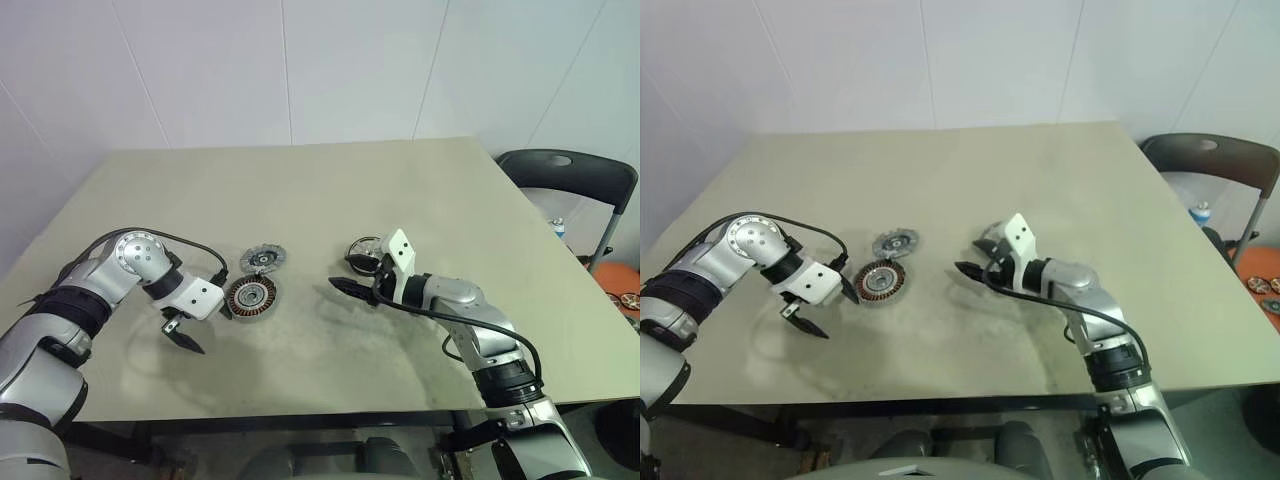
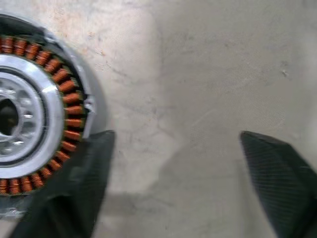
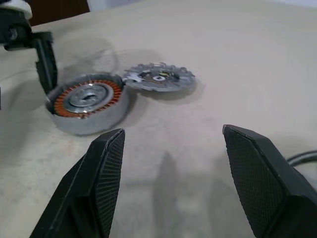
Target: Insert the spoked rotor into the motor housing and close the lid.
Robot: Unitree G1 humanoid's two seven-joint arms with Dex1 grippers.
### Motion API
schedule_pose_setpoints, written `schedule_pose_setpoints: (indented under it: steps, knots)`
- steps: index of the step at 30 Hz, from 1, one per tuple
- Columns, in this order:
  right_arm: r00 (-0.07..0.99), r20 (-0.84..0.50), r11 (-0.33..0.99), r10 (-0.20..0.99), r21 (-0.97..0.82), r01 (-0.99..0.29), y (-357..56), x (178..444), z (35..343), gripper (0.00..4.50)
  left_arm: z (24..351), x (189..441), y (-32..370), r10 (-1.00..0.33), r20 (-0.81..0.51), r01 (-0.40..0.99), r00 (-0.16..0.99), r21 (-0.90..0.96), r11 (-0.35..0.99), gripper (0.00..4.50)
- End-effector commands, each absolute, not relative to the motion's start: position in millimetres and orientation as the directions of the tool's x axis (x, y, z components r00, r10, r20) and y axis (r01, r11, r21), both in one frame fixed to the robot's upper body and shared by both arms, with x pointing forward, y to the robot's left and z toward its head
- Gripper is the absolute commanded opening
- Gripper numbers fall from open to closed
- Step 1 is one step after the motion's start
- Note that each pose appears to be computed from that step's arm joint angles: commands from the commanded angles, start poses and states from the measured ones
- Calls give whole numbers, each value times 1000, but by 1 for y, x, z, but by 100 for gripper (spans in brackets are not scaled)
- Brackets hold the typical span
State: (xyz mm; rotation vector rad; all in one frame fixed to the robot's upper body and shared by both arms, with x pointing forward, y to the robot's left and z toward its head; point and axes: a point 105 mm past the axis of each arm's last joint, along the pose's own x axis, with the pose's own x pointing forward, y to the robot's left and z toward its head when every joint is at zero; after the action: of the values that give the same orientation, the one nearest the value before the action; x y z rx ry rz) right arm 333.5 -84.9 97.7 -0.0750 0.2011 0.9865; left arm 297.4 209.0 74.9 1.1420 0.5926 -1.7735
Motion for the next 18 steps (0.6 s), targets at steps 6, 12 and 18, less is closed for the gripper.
schedule_pose_setpoints:
  steps: [6, 12, 18]
  knots:
    - [540, -171, 549, 824, 2, -836, -87, 338, 111, 332, 81, 302, 215, -406, -908, 880, -105, 106, -464, 444]
    - [539, -171, 548, 824, 1, -837, -87, 338, 111, 332, 81, 303, 219, -383, -919, 869, -95, 111, -482, 444]
    - [536, -173, 544, 826, -1, -839, -87, 338, 111, 332, 83, 311, 216, -408, -912, 868, -38, 173, -466, 444]
